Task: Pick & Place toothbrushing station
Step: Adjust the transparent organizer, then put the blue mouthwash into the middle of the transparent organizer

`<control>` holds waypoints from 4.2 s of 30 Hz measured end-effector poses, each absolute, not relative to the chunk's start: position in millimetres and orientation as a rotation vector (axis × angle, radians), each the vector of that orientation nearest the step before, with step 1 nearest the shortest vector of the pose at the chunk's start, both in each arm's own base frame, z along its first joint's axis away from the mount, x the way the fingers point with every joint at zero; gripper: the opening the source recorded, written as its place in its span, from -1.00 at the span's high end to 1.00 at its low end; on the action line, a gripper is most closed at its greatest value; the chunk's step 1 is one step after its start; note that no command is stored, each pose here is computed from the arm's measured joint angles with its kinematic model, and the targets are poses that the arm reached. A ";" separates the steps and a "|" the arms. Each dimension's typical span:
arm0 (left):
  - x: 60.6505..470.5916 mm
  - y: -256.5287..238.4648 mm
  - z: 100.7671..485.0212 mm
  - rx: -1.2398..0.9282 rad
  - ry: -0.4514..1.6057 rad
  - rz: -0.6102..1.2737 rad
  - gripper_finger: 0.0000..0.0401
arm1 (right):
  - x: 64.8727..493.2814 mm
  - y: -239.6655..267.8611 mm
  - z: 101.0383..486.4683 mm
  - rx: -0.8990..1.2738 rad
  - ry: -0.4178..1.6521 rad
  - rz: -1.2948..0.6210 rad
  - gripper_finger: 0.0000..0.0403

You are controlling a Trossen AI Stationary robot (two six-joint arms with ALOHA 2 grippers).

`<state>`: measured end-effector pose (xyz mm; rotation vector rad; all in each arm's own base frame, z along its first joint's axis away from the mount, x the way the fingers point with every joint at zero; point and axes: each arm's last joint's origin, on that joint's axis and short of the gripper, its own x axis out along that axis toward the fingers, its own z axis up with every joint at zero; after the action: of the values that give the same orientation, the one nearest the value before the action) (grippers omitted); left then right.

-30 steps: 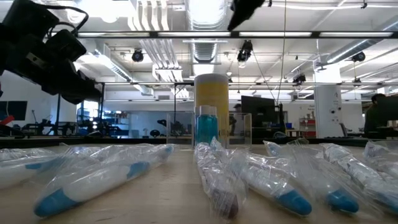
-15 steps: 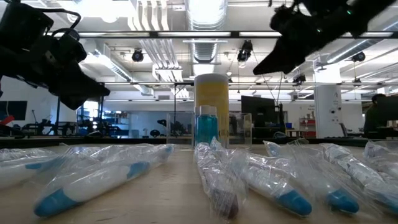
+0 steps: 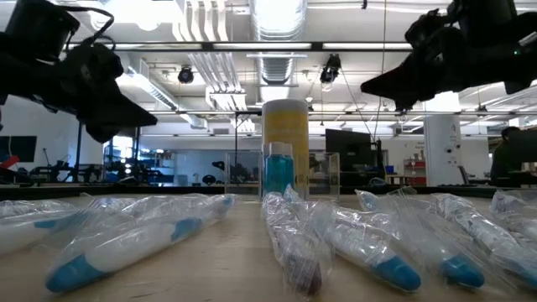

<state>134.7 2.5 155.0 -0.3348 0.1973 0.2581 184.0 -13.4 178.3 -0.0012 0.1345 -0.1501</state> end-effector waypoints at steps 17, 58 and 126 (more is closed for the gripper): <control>182.4 5.8 151.5 -0.315 0.389 0.495 0.99 | 186.3 -26.2 144.9 0.232 0.300 -0.665 0.86; 260.1 8.1 152.9 -0.222 0.473 0.556 0.96 | 265.8 -28.9 101.9 0.228 0.549 -0.679 0.86; 183.8 -11.3 167.8 -0.142 0.335 0.396 0.96 | 234.9 219.8 185.1 0.257 1.304 0.144 0.86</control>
<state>183.8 -11.3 167.8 -0.1421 0.3351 0.3965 234.9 219.8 185.1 0.2570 1.3043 0.1442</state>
